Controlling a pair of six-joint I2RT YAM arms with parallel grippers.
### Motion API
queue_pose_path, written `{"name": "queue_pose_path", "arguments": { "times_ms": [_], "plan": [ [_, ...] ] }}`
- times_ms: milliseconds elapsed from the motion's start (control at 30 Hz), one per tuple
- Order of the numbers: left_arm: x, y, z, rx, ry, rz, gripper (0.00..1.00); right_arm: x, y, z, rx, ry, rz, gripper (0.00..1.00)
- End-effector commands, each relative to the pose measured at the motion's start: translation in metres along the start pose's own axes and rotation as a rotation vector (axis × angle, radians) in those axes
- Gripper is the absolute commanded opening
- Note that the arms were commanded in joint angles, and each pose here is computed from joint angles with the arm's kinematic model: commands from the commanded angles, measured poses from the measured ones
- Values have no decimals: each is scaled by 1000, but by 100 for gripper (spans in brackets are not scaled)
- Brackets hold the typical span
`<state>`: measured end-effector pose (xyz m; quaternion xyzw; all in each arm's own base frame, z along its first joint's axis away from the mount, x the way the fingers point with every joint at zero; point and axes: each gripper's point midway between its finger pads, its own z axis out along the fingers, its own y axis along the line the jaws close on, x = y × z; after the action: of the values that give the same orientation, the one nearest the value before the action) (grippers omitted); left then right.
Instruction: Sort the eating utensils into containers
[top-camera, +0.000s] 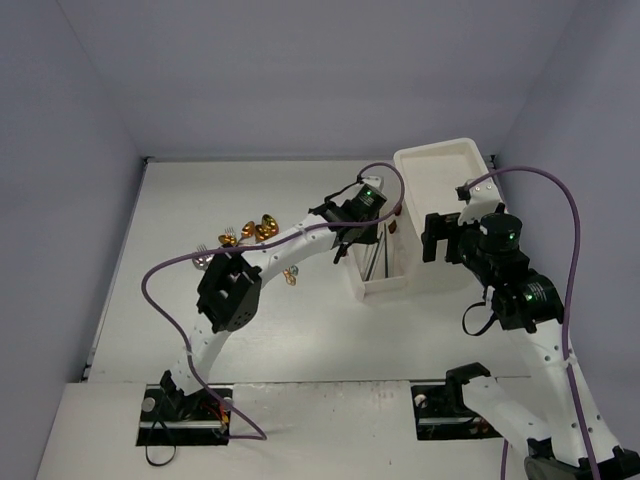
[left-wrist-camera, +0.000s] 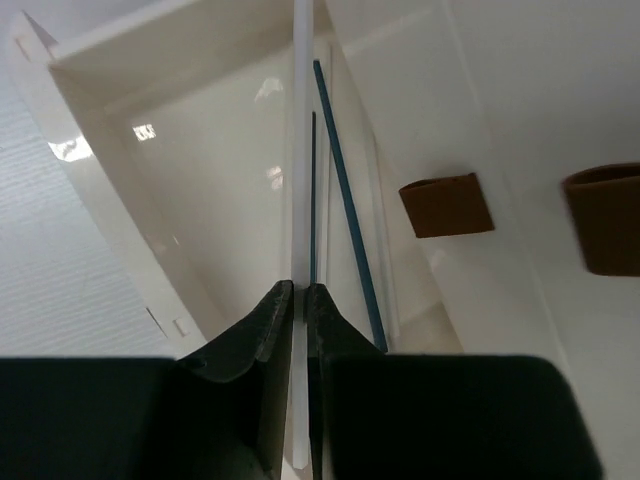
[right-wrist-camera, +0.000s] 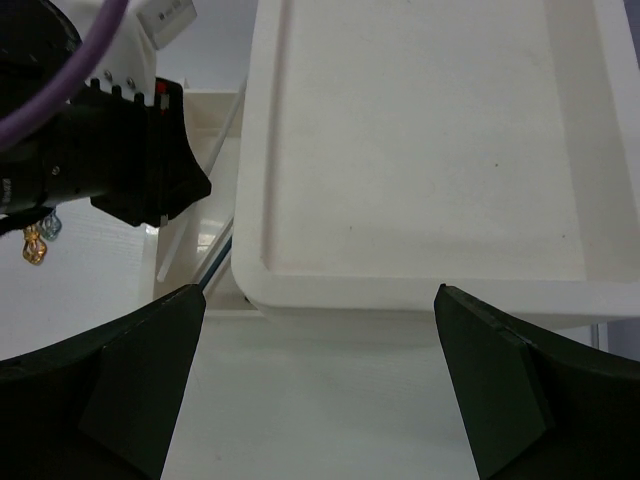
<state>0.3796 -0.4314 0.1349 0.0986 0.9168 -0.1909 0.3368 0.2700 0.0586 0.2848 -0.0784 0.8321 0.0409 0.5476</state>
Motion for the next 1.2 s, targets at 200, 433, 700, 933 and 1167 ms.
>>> {"name": "queue_pose_path", "arguments": {
  "times_ms": [200, 433, 700, 933, 1167],
  "plan": [
    [-39, -23, -40, 65, -114, -17, 39, -57, -9, -2, 57, -122, 18, 98],
    [-56, 4, -82, 64, -163, 28, 51, -96, -26, 11, 121, -142, -6, 98],
    [-39, 63, -91, 167, -136, 78, 60, -142, -76, 61, 141, -127, 29, 100],
    [-21, 94, -69, 211, -124, 348, 67, -138, -134, 91, 71, -95, 163, 100],
    [-10, 101, -40, 287, -118, 468, 69, -98, -133, 114, -21, -3, 209, 98]
  ]
}}
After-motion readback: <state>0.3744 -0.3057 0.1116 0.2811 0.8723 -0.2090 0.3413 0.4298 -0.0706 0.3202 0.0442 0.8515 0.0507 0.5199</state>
